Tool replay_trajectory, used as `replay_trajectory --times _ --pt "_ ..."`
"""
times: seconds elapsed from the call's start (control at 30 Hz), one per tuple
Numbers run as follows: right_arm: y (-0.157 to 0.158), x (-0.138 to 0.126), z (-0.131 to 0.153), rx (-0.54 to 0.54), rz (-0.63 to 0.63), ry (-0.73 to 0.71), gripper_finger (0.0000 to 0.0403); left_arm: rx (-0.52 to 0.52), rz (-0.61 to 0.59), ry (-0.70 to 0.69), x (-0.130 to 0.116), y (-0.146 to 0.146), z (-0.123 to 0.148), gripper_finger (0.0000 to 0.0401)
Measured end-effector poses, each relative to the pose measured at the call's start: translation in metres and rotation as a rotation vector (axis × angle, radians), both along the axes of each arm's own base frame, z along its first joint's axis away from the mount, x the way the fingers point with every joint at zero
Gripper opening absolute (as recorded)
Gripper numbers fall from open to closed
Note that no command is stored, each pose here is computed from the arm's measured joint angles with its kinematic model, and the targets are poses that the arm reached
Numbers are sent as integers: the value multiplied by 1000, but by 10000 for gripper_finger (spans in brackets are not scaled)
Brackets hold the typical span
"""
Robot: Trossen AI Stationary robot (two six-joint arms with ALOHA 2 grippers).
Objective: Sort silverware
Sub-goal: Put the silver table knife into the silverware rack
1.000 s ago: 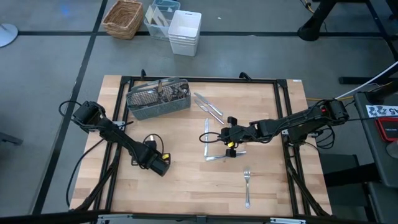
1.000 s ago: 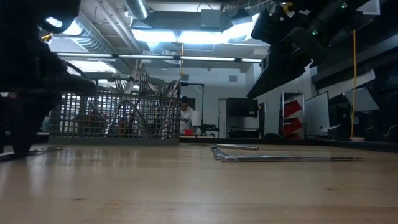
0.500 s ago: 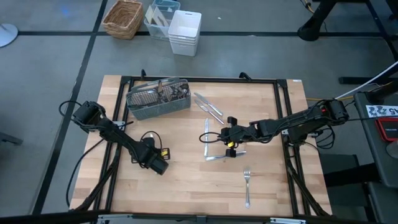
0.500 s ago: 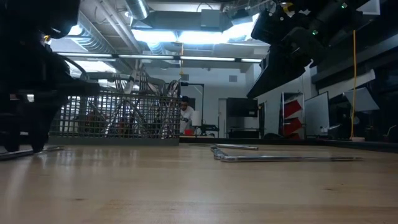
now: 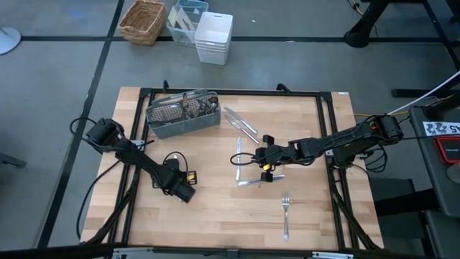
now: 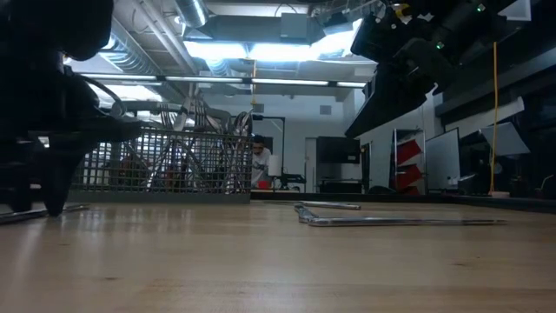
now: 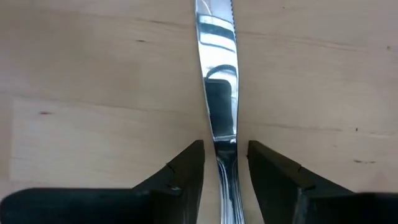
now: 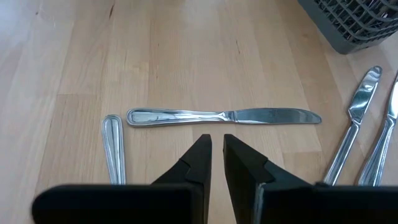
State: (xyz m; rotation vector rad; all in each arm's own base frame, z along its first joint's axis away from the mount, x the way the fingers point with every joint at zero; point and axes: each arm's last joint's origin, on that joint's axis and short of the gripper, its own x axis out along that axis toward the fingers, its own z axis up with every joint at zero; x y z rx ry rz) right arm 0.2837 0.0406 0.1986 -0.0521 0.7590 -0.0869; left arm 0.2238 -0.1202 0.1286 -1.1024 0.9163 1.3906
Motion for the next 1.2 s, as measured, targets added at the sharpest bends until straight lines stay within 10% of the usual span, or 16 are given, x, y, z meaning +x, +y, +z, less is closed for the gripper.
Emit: replay_trajectory --times 0.37,1.2 --pt "0 0 0 0 0 1 46 -92 -92 49 0 -2 0 25" --pt "0 0 0 -1 0 3 46 -71 -137 -133 13 -4 15 26"
